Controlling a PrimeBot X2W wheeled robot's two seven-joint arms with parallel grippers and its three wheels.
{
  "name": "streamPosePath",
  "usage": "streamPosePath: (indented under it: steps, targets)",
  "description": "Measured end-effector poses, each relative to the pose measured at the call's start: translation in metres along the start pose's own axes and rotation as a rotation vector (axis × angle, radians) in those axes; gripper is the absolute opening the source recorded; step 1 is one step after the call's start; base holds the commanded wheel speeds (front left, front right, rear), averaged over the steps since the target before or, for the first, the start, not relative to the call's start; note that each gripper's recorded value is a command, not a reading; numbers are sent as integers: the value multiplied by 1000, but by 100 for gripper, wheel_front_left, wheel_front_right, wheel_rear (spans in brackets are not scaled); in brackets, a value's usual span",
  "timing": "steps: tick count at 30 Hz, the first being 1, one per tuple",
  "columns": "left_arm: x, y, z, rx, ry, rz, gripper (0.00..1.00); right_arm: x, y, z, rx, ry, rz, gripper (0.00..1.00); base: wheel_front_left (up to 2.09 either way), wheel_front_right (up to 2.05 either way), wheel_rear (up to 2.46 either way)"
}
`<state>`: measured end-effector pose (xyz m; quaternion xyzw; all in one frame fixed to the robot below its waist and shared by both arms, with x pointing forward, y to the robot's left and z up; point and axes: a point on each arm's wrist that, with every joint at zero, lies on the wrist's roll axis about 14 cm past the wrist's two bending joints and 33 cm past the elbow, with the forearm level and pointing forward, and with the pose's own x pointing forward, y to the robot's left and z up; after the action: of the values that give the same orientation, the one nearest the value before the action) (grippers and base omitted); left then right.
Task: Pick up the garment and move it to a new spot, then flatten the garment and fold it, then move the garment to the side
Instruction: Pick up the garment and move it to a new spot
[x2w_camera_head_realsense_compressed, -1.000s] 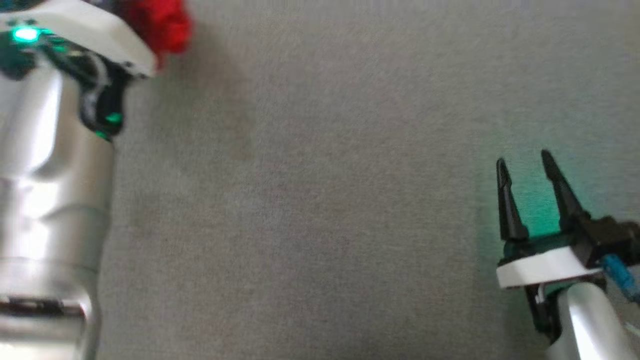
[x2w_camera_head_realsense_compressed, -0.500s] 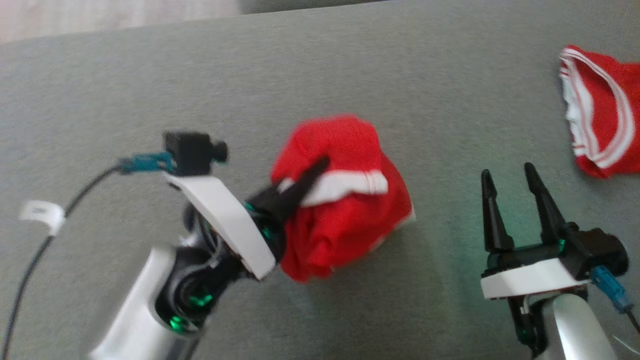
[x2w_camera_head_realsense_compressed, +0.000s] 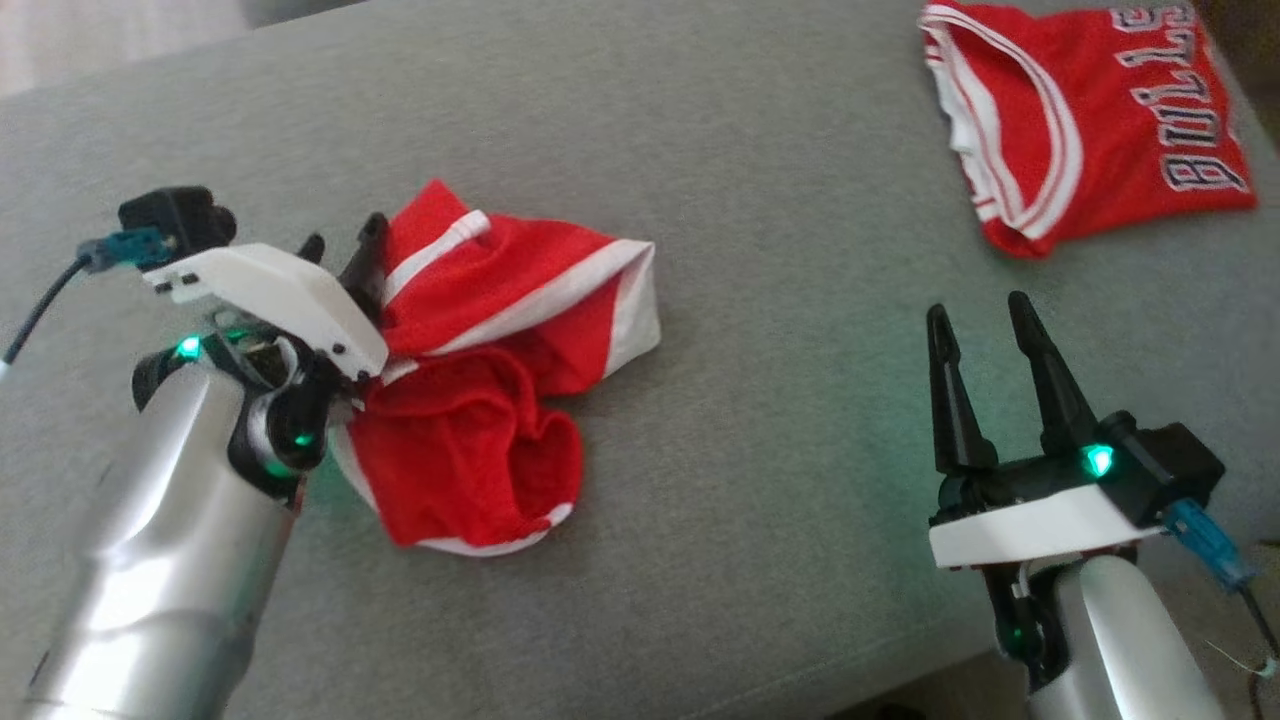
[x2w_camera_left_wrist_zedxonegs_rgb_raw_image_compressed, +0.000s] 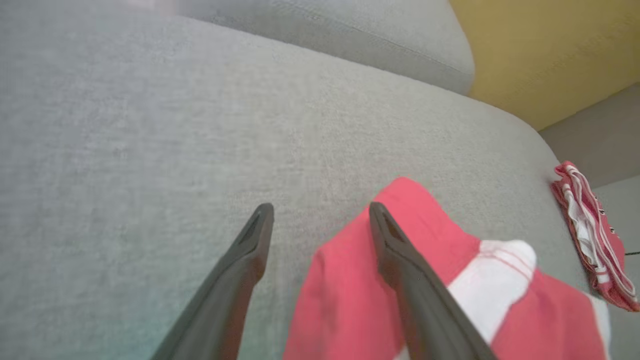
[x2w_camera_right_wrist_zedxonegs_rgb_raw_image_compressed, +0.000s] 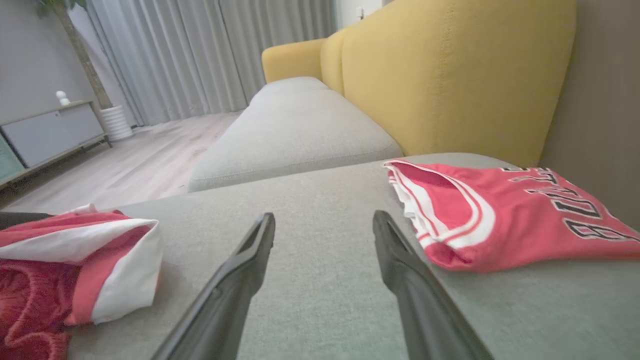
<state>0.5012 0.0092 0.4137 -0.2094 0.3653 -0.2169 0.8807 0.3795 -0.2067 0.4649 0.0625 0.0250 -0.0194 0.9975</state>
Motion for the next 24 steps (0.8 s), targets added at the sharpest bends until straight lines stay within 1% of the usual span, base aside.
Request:
streamPosePath:
  steps: [3,6,11,14,16,24]
  targets:
    - [11,-5,0,65,-48,-18,100,-6,-12,-2,-6,9,-38,100,0,0,0]
    - [8,-10,12,132,-156,-34,100,-7,-16,1,-7,1,-49,100,0,0,0]
    - [-22,-22,43,239,-384,-51,100,-15,-14,0,-20,3,-43,100,0,0,0]
    - [-47,-18,44,294,-481,-18,100,-13,-5,3,-37,-9,-12,100,0,0,0]
    - [-62,-6,32,244,-507,17,100,-8,3,7,-48,-25,15,100,0,0,0]
    - [-135,43,-24,174,-585,217,100,-1,44,15,-58,-56,142,100,0,0,0]
